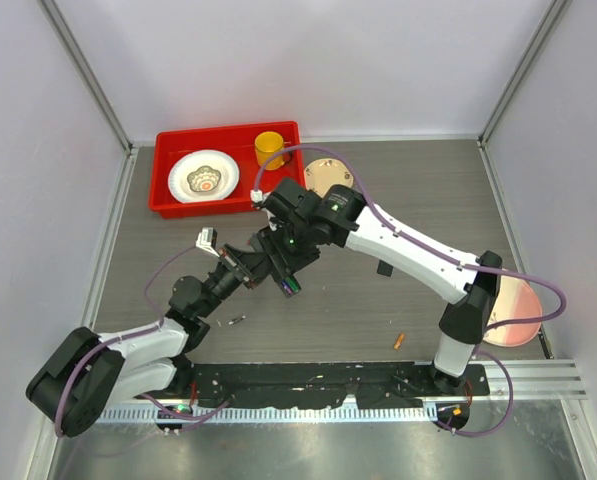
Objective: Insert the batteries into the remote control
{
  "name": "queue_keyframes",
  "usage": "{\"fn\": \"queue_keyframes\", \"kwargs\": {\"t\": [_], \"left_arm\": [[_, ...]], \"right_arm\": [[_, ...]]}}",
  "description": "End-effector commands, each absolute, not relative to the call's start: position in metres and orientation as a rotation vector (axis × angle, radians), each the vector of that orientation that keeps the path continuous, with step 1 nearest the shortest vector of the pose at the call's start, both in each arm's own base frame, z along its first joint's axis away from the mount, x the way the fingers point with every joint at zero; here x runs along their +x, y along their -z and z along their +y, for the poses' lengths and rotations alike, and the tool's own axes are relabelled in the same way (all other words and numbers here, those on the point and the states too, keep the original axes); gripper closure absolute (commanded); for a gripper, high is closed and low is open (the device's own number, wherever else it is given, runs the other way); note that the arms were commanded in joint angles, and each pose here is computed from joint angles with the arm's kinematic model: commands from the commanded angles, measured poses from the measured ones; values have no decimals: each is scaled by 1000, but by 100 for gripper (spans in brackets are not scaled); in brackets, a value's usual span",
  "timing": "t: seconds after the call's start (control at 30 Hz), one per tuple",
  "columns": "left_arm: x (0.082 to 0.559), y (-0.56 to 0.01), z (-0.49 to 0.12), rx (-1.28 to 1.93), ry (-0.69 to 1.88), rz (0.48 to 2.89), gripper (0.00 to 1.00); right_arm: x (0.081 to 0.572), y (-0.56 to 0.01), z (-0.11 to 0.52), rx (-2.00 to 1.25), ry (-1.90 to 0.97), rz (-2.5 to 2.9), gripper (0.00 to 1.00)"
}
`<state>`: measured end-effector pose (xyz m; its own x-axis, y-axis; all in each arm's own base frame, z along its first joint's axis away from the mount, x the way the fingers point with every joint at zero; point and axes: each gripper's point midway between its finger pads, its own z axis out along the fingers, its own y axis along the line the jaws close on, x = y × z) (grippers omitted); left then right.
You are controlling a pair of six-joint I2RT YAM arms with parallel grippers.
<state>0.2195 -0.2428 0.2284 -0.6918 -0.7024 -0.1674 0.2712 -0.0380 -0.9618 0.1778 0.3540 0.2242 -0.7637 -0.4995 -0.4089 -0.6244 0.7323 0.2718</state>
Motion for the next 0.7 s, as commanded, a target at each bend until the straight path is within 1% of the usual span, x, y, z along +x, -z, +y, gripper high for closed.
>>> {"fn": "queue_keyframes", "kwargs": {"t": [0.0,0.03,0.1,0.13,0.17,0.2,0.23,0.27,0.3,0.33,0.4,0.43,0.5,0.53,0.67], "left_arm": [[214,-254,-245,-403,1877,1467,100],[215,-253,-246,-403,1874,1473,100],[215,-251,-247,-405,1877,1482,100],[215,-251,-247,-403,1876,1484,100],[214,-250,-248,-399,1877,1495,100],[214,-249,-249,-400,1876,1501,100],[214,-248,-249,-396,1878,1507,100],[213,-248,-250,-393,1882,1510,100],[212,-247,-251,-387,1885,1515,100],[211,-247,-252,-382,1890,1521,100],[209,-247,-254,-369,1908,1534,100],[208,-249,-255,-361,1919,1533,100],[206,-252,-258,-347,1940,1534,100],[205,-252,-259,-334,1951,1542,100],[203,-256,-264,-309,1982,1550,100]], "right_arm": [[179,-284,369,-838,-806,2389,51],[179,-279,367,-837,-803,2390,51],[180,-295,364,-813,-838,2308,51],[181,-284,357,-800,-805,2315,51],[183,-300,354,-765,-839,2238,51],[184,-303,349,-738,-840,2213,51],[185,-284,341,-705,-808,2237,51],[188,-305,334,-640,-843,2140,50],[187,-305,331,-612,-861,2118,50],[189,-277,321,-586,-814,2146,49],[187,-305,314,-496,-930,1990,48],[186,-288,306,-478,-936,2002,43],[176,-302,302,-487,-1039,1929,36],[175,-290,298,-493,-1046,1943,31],[163,-286,301,-520,-1171,1899,28]]}}
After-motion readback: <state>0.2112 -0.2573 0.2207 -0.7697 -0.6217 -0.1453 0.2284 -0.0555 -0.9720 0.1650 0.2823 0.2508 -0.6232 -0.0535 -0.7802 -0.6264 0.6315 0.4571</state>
